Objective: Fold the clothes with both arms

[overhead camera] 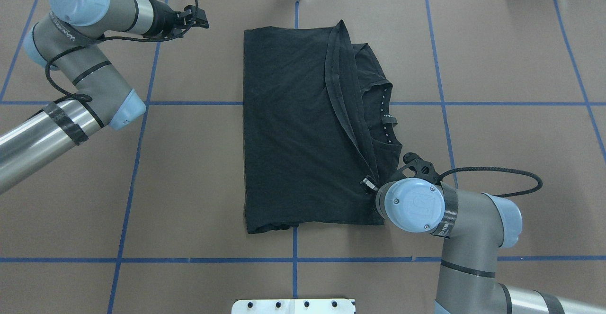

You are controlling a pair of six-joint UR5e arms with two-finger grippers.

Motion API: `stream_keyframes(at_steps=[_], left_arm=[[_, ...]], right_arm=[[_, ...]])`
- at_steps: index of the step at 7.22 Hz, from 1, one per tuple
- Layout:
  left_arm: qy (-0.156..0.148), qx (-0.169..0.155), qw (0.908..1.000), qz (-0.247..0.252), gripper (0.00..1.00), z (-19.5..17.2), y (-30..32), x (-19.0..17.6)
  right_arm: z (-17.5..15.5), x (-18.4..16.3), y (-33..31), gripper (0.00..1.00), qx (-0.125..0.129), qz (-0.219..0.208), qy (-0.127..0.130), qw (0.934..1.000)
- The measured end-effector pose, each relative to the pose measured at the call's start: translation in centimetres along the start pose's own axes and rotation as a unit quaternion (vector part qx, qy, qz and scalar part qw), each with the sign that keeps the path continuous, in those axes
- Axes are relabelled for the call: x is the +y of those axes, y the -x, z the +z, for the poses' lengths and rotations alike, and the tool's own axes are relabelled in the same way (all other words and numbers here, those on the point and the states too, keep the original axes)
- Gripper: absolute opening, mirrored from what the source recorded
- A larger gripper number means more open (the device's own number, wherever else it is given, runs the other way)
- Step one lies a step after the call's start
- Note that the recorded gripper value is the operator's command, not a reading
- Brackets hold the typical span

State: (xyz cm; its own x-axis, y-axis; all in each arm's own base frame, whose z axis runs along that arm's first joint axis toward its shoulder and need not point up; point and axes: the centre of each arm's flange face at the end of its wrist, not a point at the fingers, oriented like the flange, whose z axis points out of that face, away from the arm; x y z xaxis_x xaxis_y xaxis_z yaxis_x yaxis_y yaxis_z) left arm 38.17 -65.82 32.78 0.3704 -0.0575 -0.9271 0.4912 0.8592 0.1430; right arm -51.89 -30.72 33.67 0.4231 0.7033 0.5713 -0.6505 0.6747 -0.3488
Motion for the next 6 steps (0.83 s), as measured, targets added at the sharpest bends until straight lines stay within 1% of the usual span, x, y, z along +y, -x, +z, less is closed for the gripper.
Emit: stream_keyframes(at_steps=[2,4,5,6], left_arm=[[0.0,0.001,1.0,0.0,0.81,0.0,0.0,0.0],[-0.001,0.006,1.0,0.001,0.8,-0.5,-0.3,0.1],[-0.001,0.012,0.9999,-0.007,0.8,-1.6,0.1,0.7],[0.003,0.022,0.9993,-0.03,0.8,-3.5,0.9,1.9]], right_arm=[[-0.3,0.0,0.1,0.0,-0.002,-0.001,0.003,1.0],[-1.7,0.0,0.2,0.0,-0.011,-0.001,0.014,0.9998],[-2.7,0.0,0.1,0.0,-0.015,-0.001,0.022,0.9997],[-3.3,-0.2,-0.1,0.0,-0.017,-0.001,0.026,0.9995]])
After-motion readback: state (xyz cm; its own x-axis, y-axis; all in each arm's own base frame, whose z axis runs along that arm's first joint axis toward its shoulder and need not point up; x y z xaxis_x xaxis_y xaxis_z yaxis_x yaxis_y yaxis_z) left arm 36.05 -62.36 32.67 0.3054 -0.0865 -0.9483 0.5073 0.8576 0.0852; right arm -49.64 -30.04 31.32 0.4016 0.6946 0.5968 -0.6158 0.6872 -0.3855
